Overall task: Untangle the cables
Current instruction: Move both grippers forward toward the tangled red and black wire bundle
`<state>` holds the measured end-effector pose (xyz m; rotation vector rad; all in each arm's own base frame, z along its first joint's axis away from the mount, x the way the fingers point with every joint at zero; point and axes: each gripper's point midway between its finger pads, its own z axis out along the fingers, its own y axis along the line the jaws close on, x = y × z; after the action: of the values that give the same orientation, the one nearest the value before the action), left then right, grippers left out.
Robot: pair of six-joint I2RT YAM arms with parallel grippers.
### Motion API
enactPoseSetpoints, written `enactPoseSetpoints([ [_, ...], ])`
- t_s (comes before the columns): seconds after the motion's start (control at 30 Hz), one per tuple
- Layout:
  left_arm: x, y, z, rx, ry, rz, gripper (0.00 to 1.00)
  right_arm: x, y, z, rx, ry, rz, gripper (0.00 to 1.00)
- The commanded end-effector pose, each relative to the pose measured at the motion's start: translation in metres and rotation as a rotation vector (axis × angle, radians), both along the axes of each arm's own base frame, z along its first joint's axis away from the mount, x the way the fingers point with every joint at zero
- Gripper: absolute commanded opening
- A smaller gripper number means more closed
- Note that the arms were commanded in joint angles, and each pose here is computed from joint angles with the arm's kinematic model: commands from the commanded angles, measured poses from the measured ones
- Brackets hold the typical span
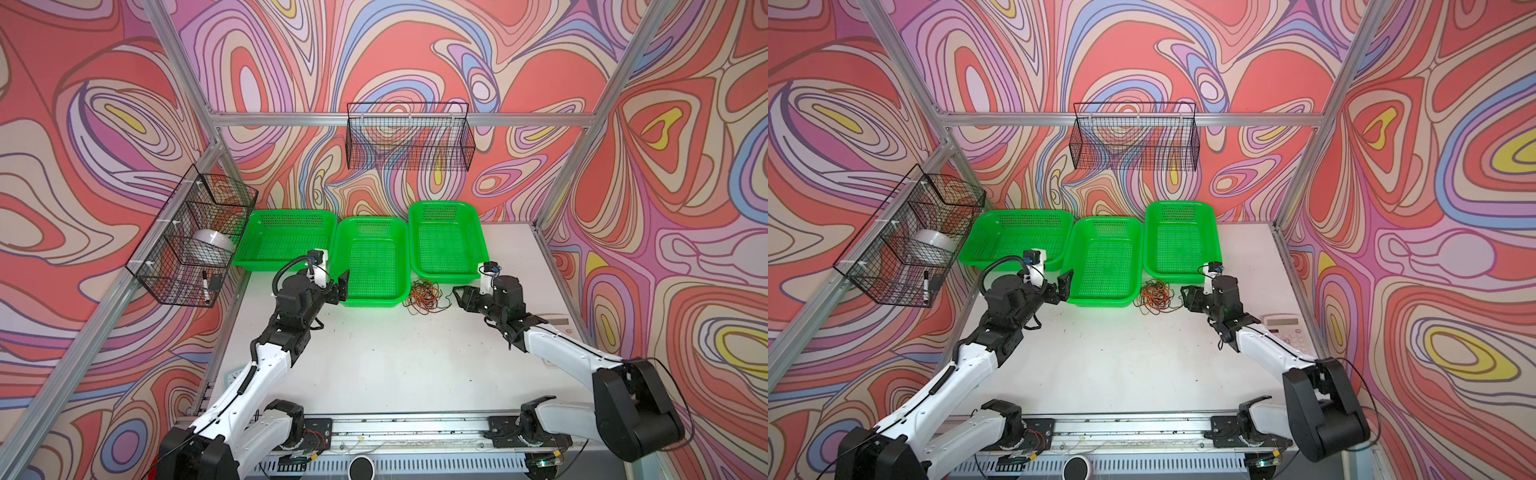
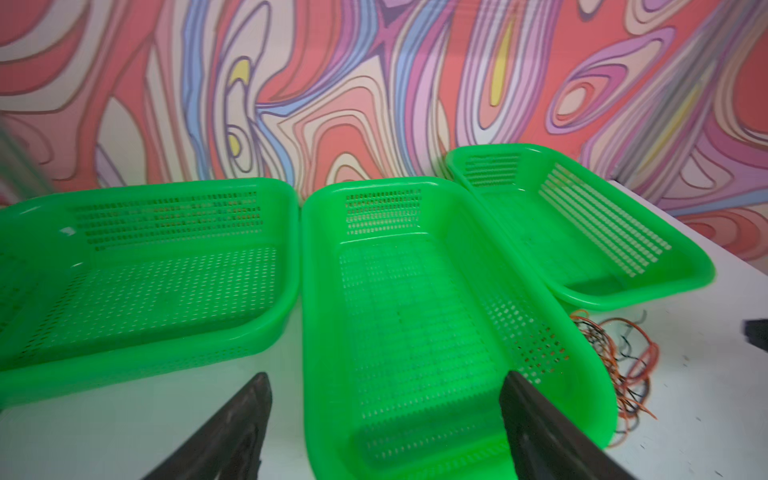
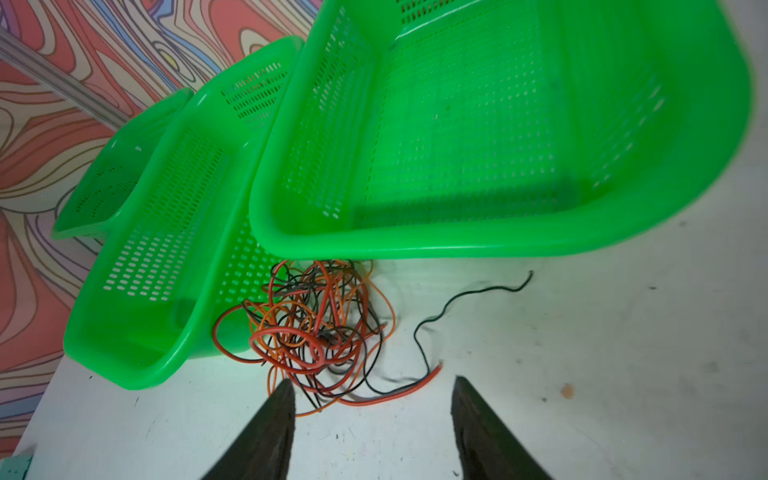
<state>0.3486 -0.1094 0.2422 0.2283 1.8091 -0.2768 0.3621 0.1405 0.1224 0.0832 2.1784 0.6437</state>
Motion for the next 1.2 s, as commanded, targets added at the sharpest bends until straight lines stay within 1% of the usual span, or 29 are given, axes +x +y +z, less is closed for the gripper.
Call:
enactPoseSetpoints([
  [0.0, -0.008, -0.026, -0.004, 0.068, 0.020, -0.084, 0.88, 0.010, 0.016, -0.007, 0.030, 0.054, 0.014, 0.56],
  [0.23, -0.021, -0.071, -0.008, 0.139, 0.003, -0.211, 0.88, 0.020, 0.056, -0.021, 0.025, 0.096, 0.115, 0.52],
  [0.37, -0.028, -0.094, -0.013, 0.157, 0.006, -0.282, 0.88, 0.026, 0.058, -0.028, 0.026, 0.119, 0.095, 0.51],
  [0.47, -0.031, -0.113, -0.020, 0.209, 0.006, -0.335, 0.88, 0.031, 0.064, -0.033, 0.037, 0.140, 0.095, 0.45],
  [0.57, -0.032, -0.131, -0.025, 0.246, 0.005, -0.381, 0.88, 0.029, 0.074, -0.040, 0.037, 0.171, 0.125, 0.36],
  [0.7, -0.032, -0.147, -0.027, 0.248, -0.001, -0.418, 0.88, 0.017, 0.085, -0.048, 0.017, 0.188, 0.159, 0.20],
  [0.9, -0.034, -0.163, -0.033, 0.233, -0.005, -0.463, 0.88, -0.006, 0.085, -0.054, 0.002, 0.202, 0.183, 0.00],
  [1.17, -0.041, -0.185, -0.039, 0.238, -0.003, -0.522, 0.88, -0.044, 0.094, -0.053, 0.009, 0.253, 0.272, 0.00],
])
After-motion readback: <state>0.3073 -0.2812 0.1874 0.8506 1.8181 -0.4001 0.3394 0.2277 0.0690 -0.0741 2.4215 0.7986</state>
